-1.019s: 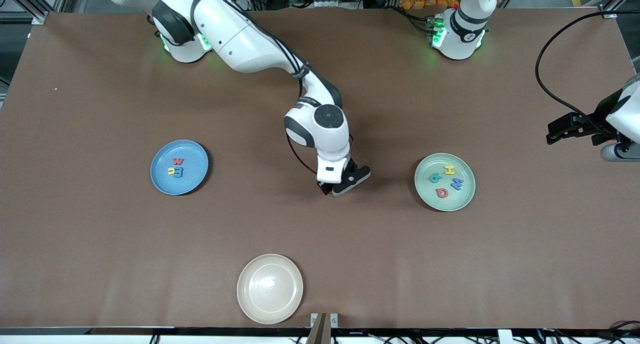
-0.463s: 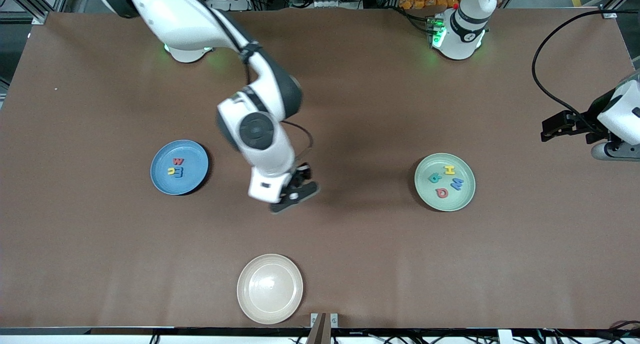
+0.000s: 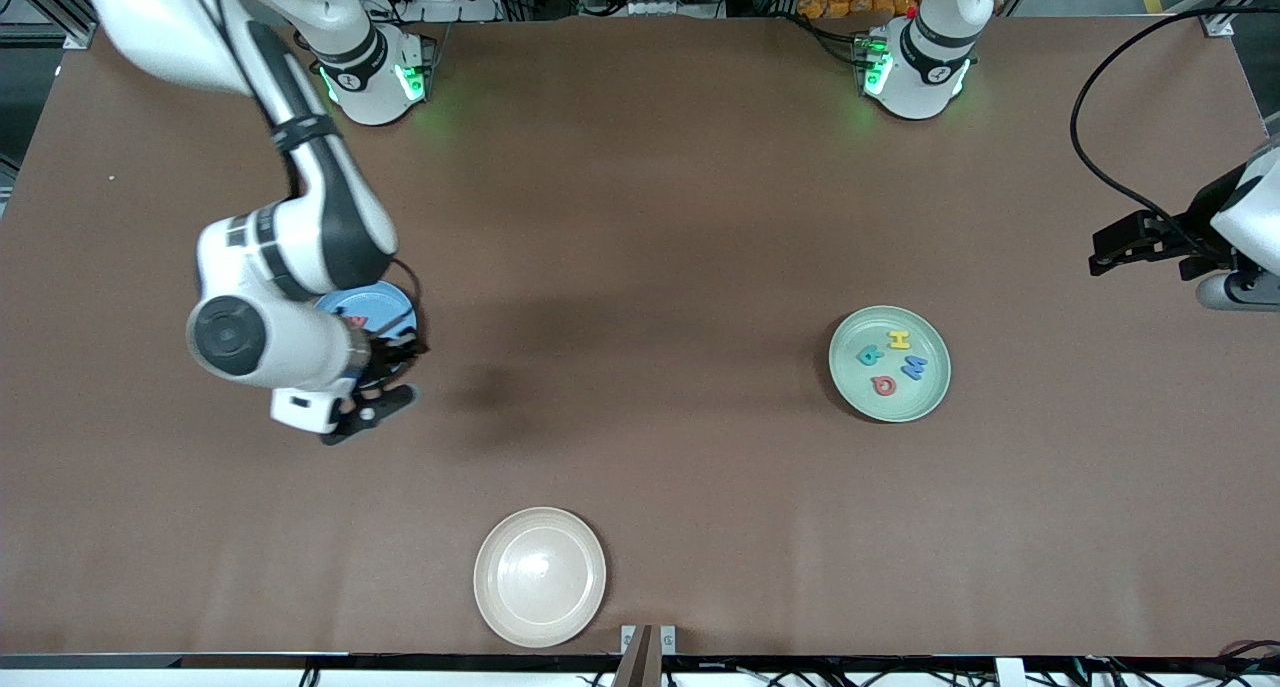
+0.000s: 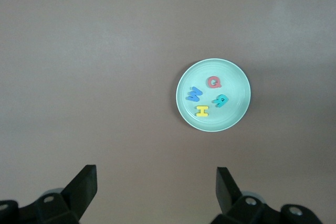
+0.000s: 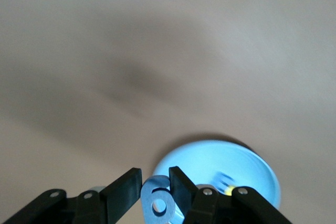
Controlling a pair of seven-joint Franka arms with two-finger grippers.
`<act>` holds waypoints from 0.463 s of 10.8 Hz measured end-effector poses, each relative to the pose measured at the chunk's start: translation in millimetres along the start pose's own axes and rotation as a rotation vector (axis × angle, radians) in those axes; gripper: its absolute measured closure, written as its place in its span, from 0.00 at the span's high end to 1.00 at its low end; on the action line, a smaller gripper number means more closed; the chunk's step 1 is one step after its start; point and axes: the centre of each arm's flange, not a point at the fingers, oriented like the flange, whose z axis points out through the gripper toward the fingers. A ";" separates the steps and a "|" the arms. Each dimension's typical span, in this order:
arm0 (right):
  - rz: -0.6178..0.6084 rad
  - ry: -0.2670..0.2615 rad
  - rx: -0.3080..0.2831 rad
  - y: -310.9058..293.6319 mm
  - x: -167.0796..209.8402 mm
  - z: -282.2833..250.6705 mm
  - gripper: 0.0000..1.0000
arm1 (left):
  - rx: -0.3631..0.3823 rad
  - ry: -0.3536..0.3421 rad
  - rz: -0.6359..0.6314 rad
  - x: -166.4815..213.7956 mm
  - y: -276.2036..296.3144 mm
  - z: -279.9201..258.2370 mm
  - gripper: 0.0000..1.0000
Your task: Sort upper and lower case letters into plates
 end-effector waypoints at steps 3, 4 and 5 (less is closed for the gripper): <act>0.042 -0.056 0.030 55.4 -33.9 45.7 0.31 | 0.000 0.004 -0.007 -2.3 -4.3 -3.6 1.00; 0.034 -0.055 0.033 65.1 -41.7 61.6 0.31 | 0.000 0.004 -0.008 -2.4 -5.2 -3.8 1.00; 0.029 -0.055 0.042 73.1 -49.9 76.6 0.33 | 0.000 0.004 -0.012 -2.6 -7.3 -3.9 1.00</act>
